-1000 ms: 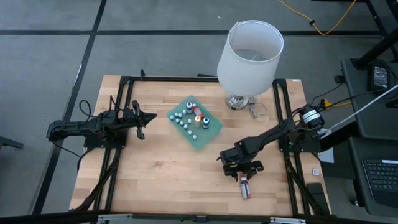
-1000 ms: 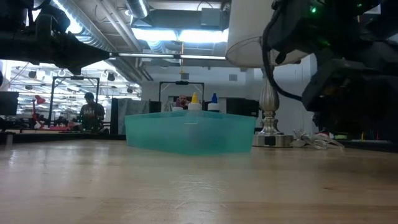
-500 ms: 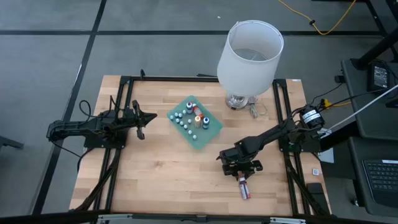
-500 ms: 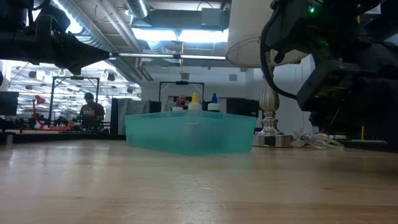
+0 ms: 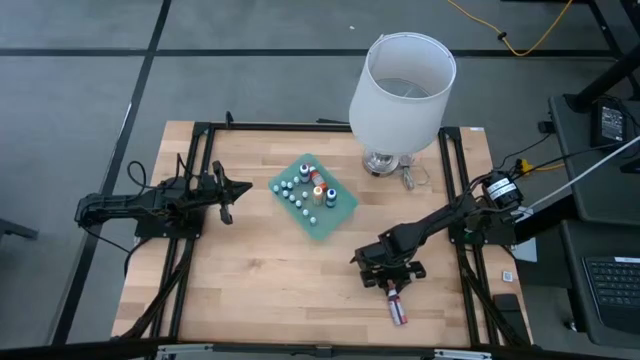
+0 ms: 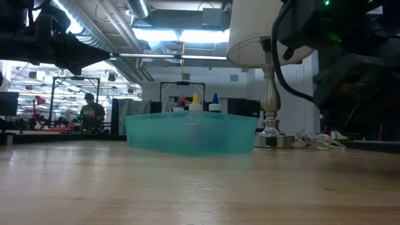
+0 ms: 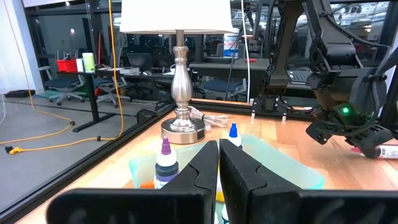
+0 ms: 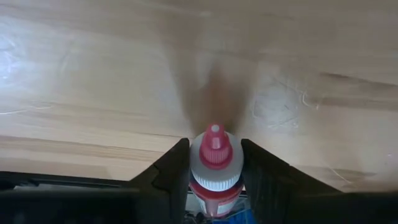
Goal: Pick & Place food coloring
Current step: Put the large pink food coloring bottle into the green bin
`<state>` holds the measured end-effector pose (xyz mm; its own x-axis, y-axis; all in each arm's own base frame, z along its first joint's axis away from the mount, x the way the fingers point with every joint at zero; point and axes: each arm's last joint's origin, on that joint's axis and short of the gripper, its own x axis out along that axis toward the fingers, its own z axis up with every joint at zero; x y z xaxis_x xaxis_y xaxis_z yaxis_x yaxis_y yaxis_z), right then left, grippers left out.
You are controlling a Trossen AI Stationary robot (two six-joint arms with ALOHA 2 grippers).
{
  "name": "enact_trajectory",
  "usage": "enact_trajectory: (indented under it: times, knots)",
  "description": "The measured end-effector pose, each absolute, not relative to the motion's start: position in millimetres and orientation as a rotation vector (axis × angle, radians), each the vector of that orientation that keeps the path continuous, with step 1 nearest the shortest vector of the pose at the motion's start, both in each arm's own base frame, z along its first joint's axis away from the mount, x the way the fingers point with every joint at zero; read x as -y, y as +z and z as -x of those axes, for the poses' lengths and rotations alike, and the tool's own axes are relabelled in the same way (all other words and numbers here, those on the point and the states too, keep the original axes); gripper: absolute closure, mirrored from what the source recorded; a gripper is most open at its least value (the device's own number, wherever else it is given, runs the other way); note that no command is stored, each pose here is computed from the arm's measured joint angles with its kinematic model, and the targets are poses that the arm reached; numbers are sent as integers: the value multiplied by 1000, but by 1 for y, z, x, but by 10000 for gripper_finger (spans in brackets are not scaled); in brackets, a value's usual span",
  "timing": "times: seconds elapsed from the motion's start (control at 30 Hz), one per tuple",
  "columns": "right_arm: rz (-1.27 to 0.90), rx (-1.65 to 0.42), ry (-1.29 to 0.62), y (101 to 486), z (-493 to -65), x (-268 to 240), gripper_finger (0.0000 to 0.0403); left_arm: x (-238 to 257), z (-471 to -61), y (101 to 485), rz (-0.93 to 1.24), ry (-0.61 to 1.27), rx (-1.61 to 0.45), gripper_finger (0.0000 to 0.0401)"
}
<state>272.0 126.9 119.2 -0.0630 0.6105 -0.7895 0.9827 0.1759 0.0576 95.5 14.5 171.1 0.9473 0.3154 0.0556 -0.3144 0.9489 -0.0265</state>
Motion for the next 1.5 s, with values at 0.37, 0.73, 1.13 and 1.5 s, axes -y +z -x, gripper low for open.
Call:
enact_trajectory:
  times: [0.37, 0.73, 1.13, 1.5]
  knots:
    - [-1429, -1620, -578, 133, -293, -116, 275, -15, -96, 171, 17, 320, 59, 393]
    - [-1164, -1384, -483, 174, -312, -95, 277, -15, -95, 171, 17, 320, 59, 393]
    - [-923, -1087, -420, 235, -298, -81, 277, -15, -95, 171, 17, 320, 59, 388]
    - [-529, -793, -523, 266, -286, -65, 276, -15, -95, 171, 17, 321, 59, 394]
